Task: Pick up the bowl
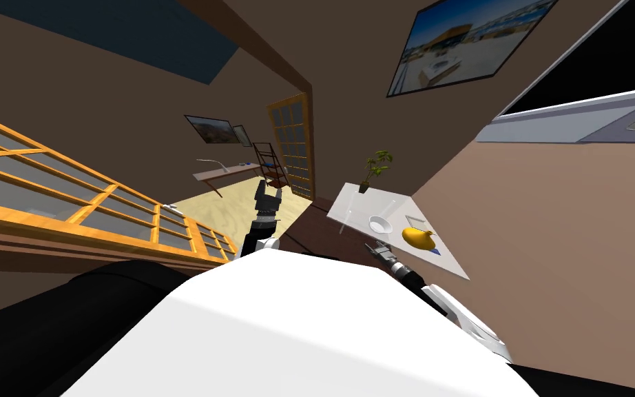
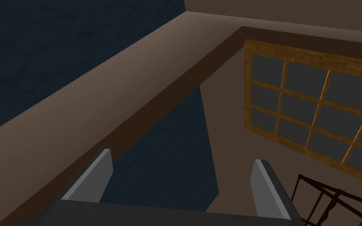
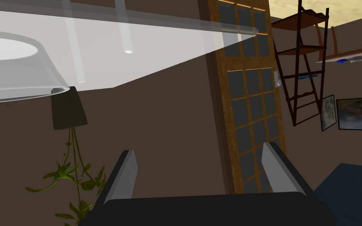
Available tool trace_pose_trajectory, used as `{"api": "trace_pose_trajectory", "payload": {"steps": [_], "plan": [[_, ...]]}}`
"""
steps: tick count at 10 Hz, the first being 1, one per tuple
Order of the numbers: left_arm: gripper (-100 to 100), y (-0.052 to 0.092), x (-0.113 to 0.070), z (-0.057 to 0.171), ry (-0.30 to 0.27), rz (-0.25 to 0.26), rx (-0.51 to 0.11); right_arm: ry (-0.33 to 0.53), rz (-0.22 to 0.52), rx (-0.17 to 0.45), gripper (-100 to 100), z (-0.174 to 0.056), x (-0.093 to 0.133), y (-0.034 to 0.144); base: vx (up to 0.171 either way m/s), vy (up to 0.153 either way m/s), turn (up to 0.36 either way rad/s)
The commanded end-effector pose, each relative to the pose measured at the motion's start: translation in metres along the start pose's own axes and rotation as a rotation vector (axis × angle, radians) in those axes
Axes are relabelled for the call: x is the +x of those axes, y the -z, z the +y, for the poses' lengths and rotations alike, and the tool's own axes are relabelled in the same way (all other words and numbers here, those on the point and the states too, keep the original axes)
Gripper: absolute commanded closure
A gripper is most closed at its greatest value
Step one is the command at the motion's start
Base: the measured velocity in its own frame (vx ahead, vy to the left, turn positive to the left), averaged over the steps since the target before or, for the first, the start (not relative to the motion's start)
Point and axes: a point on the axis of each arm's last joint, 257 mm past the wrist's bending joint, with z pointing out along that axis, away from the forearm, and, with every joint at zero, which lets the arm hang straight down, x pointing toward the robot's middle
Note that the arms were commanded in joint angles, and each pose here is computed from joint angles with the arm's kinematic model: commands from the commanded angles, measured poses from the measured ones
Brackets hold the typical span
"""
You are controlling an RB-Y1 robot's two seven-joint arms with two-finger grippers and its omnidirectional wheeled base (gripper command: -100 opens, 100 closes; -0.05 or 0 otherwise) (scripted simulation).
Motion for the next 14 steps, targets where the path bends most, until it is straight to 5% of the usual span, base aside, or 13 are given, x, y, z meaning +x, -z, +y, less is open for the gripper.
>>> {"api": "trace_pose_trajectory", "payload": {"steps": [1, 3, 14], "plan": [[0, 0.000, 0.000, 0.000, 0.000, 0.000, 0.000, 0.063, 0.067, 0.002, -100, -0.012, 0.020, 0.005, 0.063, 0.066, 0.080], [0, 0.000, 0.000, 0.000, 0.000, 0.000, 0.000, 0.057, 0.090, 0.020, -100, -0.020, 0.030, 0.010, 0.035, 0.040, 0.023], [0, 0.000, 0.000, 0.000, 0.000, 0.000, 0.000, 0.321, 0.466, 0.115, -100, -0.126, 0.120, 0.088, 0.070, 0.047, 0.060]]}}
